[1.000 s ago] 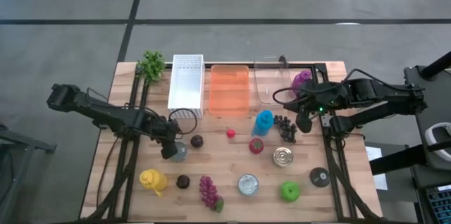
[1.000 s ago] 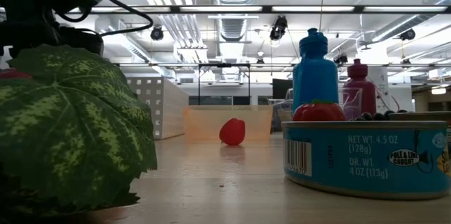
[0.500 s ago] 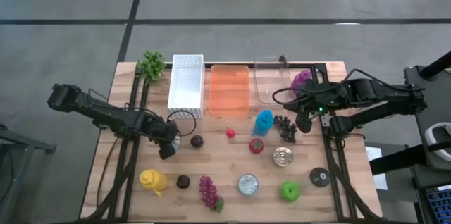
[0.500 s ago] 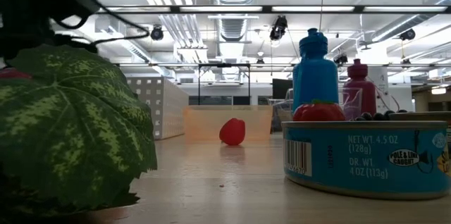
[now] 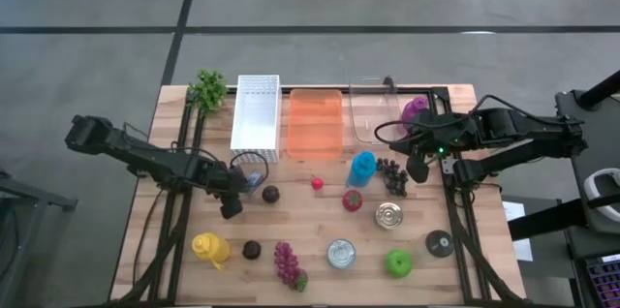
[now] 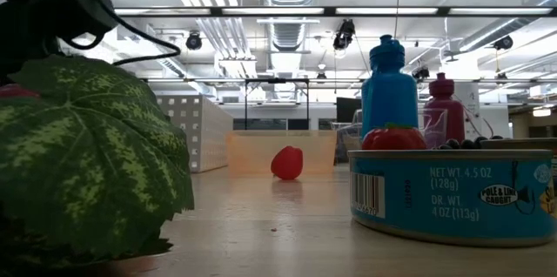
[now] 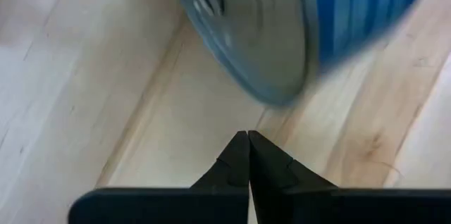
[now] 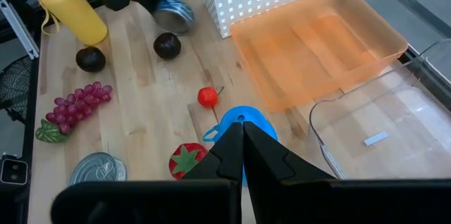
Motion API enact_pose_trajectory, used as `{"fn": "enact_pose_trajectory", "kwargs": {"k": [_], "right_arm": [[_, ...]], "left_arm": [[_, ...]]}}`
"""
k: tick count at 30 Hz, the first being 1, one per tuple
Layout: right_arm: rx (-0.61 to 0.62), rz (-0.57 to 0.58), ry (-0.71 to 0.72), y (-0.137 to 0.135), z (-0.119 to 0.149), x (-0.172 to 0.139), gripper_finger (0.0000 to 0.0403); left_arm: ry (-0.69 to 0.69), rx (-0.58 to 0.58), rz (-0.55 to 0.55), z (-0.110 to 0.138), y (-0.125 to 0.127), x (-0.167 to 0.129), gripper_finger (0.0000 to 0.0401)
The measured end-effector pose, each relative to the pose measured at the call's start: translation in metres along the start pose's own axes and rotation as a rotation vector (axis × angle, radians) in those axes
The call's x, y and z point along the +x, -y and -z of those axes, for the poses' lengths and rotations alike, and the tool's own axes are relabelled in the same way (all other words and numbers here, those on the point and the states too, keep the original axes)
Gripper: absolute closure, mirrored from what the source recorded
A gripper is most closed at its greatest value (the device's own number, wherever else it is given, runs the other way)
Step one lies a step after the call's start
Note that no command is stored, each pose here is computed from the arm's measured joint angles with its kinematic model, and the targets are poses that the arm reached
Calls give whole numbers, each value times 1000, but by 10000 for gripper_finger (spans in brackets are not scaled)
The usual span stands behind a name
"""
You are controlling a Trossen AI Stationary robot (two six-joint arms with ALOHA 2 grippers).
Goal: Pick & Place Food Item
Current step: Put the left blue tuna can into the white bin
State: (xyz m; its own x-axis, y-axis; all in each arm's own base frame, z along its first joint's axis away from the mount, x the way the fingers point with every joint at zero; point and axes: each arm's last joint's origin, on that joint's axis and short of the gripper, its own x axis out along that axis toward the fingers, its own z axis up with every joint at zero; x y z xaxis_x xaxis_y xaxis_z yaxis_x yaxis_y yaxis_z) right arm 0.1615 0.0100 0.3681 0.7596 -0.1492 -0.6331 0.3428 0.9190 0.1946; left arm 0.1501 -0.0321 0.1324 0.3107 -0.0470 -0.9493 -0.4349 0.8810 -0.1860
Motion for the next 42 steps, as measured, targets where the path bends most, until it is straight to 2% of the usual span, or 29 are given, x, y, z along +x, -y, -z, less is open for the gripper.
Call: {"fn": "enact_pose_trajectory", "kwargs": {"k": [8,13,22,31,42], "right_arm": [[0,0,0,0,0,0,394],[0,0,0,0,0,0,394],[0,0,0,0,0,0,394],[-5,0,0,0,0,0,394],[-61,0,0,0,0,0,394]], "left_arm": [[-8,-48,-10,2,-2,1,400],[21,-66,16,-9,7,-9,400],[71,-94,57,-37,29,-51,400],[181,-103,112,-61,47,-88,400],[176,-175,113,-61,47,-90,390]]}}
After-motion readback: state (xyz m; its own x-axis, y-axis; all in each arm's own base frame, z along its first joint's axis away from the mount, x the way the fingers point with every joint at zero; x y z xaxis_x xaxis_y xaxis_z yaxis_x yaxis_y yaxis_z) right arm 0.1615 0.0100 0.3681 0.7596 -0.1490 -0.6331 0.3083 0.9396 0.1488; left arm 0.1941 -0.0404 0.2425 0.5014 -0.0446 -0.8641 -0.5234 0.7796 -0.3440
